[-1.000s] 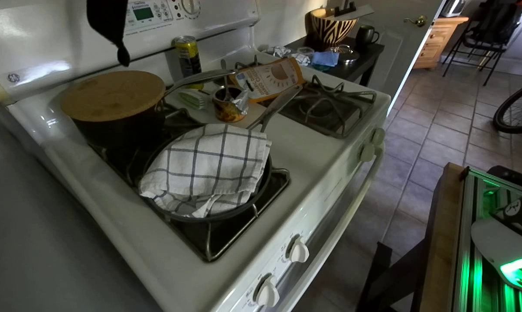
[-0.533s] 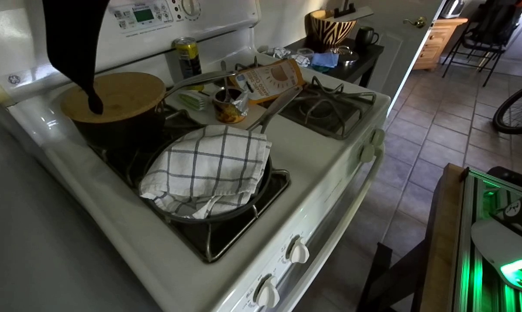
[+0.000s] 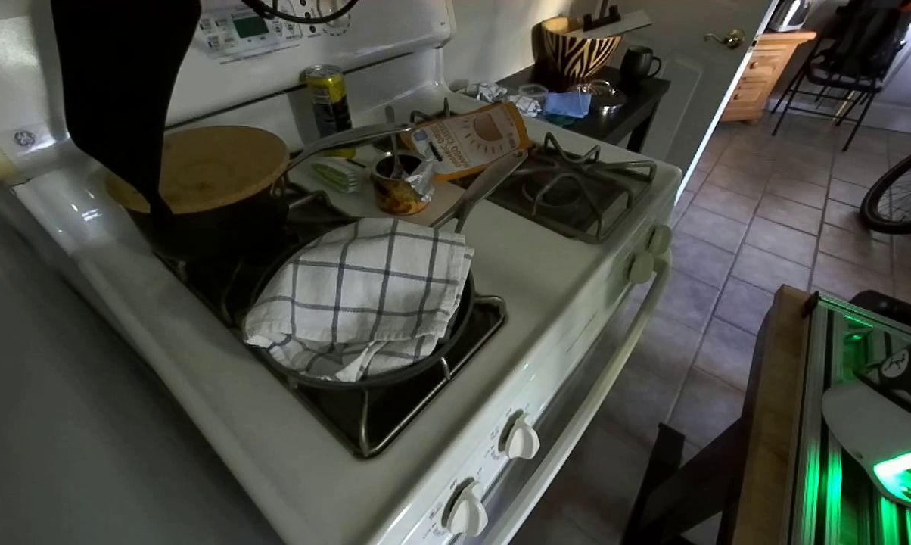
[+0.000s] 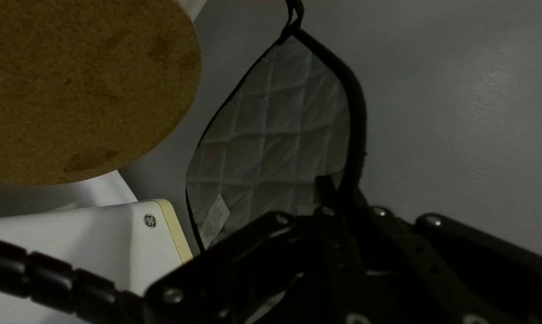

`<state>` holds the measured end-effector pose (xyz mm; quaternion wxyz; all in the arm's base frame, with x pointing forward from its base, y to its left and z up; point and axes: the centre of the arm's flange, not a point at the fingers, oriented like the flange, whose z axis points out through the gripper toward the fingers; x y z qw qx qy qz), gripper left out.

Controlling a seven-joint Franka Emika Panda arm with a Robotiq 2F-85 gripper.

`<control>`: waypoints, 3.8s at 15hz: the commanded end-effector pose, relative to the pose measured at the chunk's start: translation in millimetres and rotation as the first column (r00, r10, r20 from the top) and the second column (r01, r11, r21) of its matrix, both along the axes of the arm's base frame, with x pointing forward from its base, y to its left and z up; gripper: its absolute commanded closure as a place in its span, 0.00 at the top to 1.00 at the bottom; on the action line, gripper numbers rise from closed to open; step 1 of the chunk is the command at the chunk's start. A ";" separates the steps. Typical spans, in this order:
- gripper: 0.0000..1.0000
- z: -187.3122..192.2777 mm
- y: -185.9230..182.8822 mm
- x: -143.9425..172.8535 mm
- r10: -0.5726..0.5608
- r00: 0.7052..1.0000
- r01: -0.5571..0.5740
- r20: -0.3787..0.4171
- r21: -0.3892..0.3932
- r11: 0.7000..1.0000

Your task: Put the black mat on the pot

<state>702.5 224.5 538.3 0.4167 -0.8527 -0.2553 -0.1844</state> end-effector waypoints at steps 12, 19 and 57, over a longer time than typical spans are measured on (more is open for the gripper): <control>0.02 -24.4 -20.0 36.5 0.017 1.000 -0.017 -0.018 -0.009 1.000; 0.02 -27.8 -16.5 46.6 0.030 0.999 -0.029 -0.013 0.014 0.999; 0.02 -78.9 -30.7 69.9 -0.049 0.992 0.101 0.113 -0.518 0.849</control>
